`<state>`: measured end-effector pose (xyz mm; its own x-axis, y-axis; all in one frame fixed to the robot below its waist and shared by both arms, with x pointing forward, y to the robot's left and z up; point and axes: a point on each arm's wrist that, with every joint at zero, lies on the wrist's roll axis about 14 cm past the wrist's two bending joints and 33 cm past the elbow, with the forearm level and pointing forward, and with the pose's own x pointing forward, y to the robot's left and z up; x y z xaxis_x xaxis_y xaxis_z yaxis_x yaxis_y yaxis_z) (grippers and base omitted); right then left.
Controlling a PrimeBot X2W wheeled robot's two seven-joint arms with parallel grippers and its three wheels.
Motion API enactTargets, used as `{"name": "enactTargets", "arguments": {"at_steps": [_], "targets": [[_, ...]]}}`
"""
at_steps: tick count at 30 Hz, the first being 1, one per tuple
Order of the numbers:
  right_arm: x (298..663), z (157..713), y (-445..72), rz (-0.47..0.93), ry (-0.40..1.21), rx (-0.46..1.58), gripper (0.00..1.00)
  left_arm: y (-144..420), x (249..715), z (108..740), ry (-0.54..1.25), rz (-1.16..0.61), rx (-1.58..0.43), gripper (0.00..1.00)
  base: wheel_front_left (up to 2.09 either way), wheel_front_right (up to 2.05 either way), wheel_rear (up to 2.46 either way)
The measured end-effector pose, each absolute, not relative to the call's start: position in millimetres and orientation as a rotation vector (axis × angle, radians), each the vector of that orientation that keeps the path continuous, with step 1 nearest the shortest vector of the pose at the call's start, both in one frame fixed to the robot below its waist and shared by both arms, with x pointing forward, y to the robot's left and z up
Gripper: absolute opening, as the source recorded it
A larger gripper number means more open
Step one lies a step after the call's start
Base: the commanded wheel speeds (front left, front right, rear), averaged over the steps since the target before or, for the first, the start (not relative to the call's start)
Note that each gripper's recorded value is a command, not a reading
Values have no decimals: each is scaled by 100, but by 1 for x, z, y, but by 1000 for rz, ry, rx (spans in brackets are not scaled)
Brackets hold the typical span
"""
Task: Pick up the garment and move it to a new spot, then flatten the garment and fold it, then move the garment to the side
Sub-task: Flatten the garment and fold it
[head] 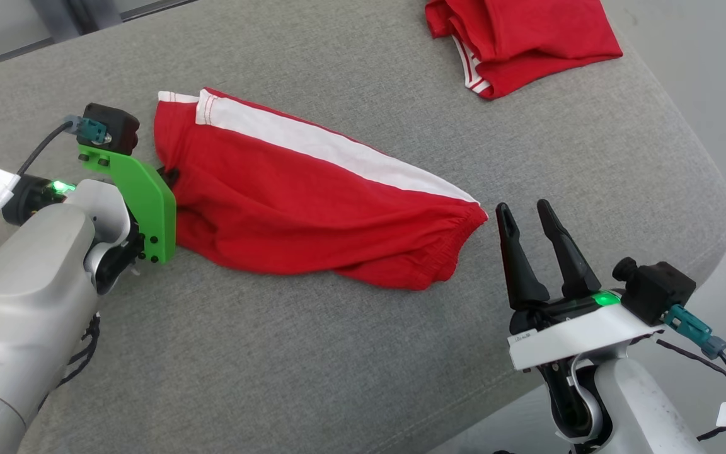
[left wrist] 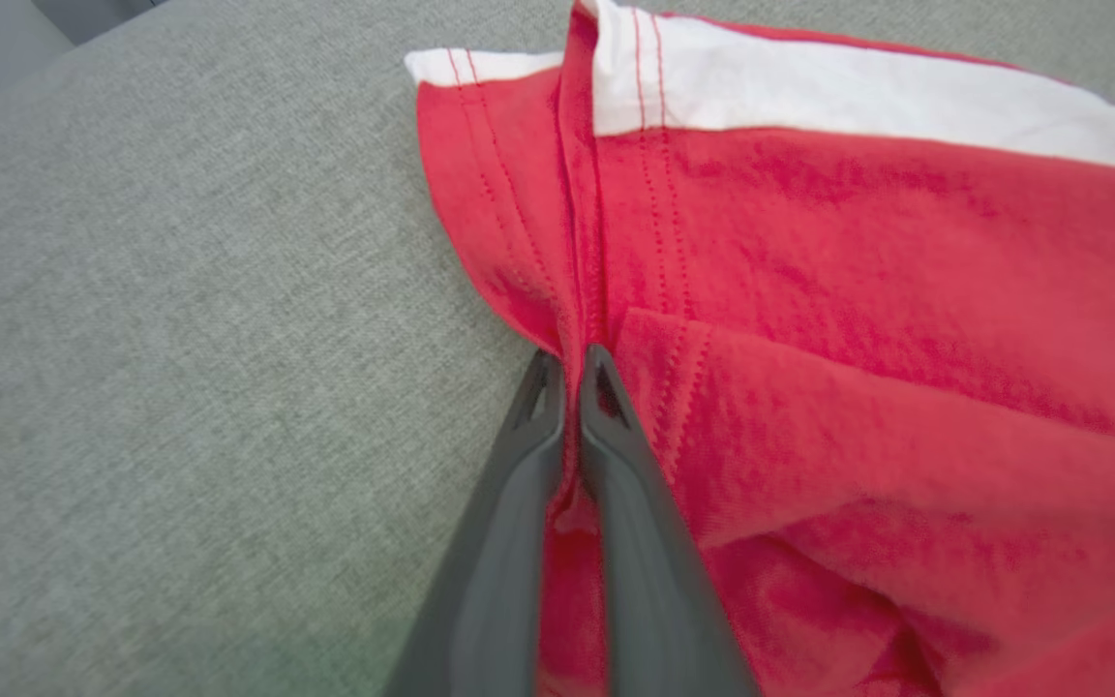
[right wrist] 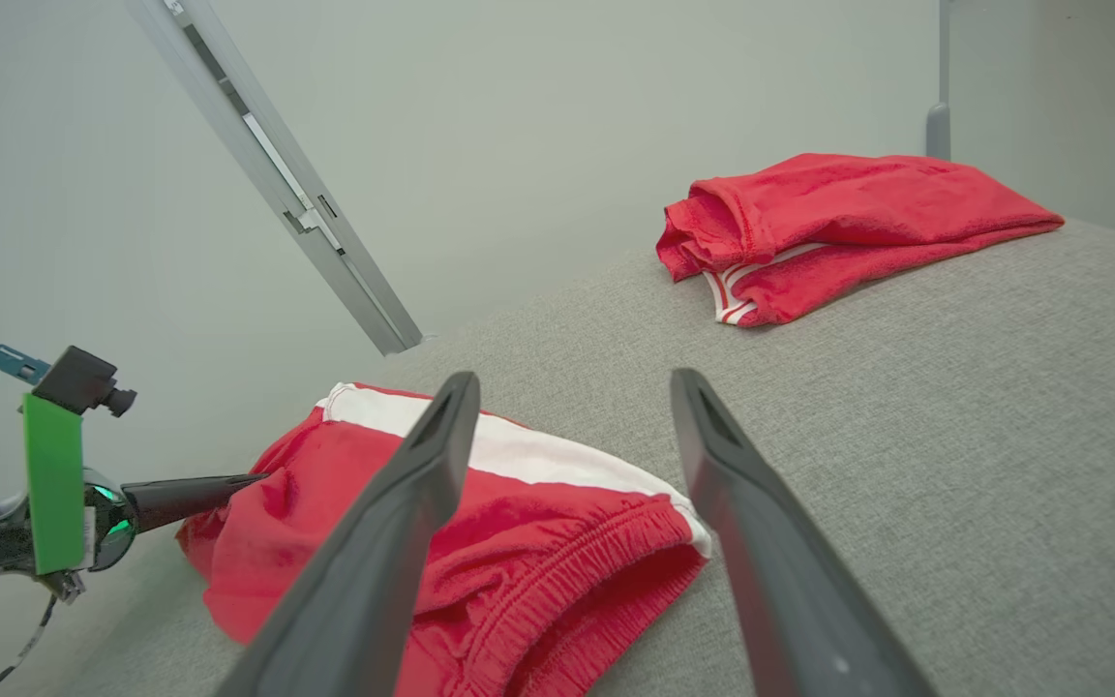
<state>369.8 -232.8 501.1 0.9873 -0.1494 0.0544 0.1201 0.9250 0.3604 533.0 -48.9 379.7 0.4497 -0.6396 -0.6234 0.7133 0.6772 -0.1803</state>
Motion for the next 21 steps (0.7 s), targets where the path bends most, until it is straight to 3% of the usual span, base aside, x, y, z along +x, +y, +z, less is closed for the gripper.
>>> {"name": "enactTargets", "arguments": {"at_steps": [8, 21], "targets": [[371, 500, -225, -101, -77, 368, 100, -28, 517, 391, 681, -800, 21, 0, 0, 0, 0], [369, 493, -205, -32, -53, 383, 100, 53, 476, 386, 673, -612, -90, 0, 0, 0, 0]]}}
